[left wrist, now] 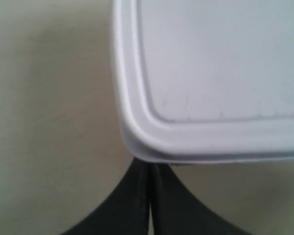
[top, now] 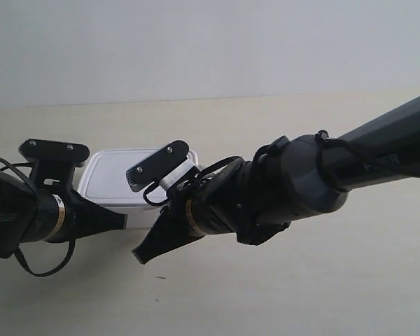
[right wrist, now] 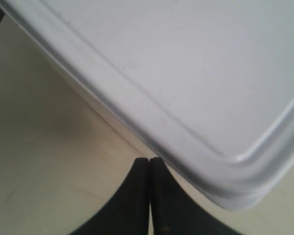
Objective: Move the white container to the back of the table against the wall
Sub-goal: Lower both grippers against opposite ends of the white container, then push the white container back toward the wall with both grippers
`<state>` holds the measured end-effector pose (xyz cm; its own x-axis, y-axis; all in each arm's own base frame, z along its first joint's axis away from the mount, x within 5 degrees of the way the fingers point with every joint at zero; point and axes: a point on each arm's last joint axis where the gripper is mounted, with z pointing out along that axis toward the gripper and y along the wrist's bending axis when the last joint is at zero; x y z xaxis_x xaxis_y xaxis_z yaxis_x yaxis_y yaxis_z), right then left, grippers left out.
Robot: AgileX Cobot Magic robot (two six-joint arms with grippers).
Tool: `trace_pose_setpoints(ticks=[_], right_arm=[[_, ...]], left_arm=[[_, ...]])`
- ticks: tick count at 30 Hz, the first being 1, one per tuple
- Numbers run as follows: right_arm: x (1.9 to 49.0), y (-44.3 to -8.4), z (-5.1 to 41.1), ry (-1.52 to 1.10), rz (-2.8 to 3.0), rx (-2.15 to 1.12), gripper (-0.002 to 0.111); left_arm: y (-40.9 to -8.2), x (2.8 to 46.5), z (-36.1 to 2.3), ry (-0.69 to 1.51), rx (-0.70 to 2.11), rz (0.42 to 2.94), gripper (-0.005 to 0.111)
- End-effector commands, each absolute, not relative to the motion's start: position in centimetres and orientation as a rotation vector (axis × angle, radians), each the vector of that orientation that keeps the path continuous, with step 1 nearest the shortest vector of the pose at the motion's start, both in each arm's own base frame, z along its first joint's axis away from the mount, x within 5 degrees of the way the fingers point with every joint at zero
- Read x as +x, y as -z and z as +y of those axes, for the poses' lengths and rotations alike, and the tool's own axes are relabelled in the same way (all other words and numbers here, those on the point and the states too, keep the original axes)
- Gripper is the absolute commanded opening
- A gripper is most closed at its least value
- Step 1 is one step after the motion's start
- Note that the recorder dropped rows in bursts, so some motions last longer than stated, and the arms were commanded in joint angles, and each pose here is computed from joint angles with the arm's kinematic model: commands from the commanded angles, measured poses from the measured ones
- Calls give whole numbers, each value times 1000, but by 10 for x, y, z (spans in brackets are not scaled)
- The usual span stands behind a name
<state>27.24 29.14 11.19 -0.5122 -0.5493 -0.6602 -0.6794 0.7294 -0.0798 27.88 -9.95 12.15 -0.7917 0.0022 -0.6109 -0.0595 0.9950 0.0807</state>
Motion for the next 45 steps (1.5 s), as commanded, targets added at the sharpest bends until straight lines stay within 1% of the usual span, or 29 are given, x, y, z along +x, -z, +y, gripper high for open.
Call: trace_pose_setpoints(ticks=[1, 14, 21, 26, 34, 39, 45], right_arm=[[277, -107, 297, -235, 2237, -938, 0], [284, -106, 296, -134, 2183, -980, 0], [287, -108, 295, -63, 2137, -1024, 0], [291, -108, 295, -7, 2102, -1056, 0], [303, -104, 294, 80, 2071, -1059, 0], [314, -105, 289, 87, 2078, -1025, 0], [324, -96, 286, 107, 2094, -1014, 0]], left_arm=[[-125, 285, -101, -119, -38, 2463, 0], [-124, 307, -111, -117, -14, 2435, 0], [-115, 317, -116, -131, 10, 2444, 0], [-115, 324, -119, -126, 15, 2433, 0], [-111, 336, -112, -145, -2, 2434, 0], [-104, 343, -107, -160, -15, 2444, 0], [-108, 350, -104, -163, -12, 2425, 0]])
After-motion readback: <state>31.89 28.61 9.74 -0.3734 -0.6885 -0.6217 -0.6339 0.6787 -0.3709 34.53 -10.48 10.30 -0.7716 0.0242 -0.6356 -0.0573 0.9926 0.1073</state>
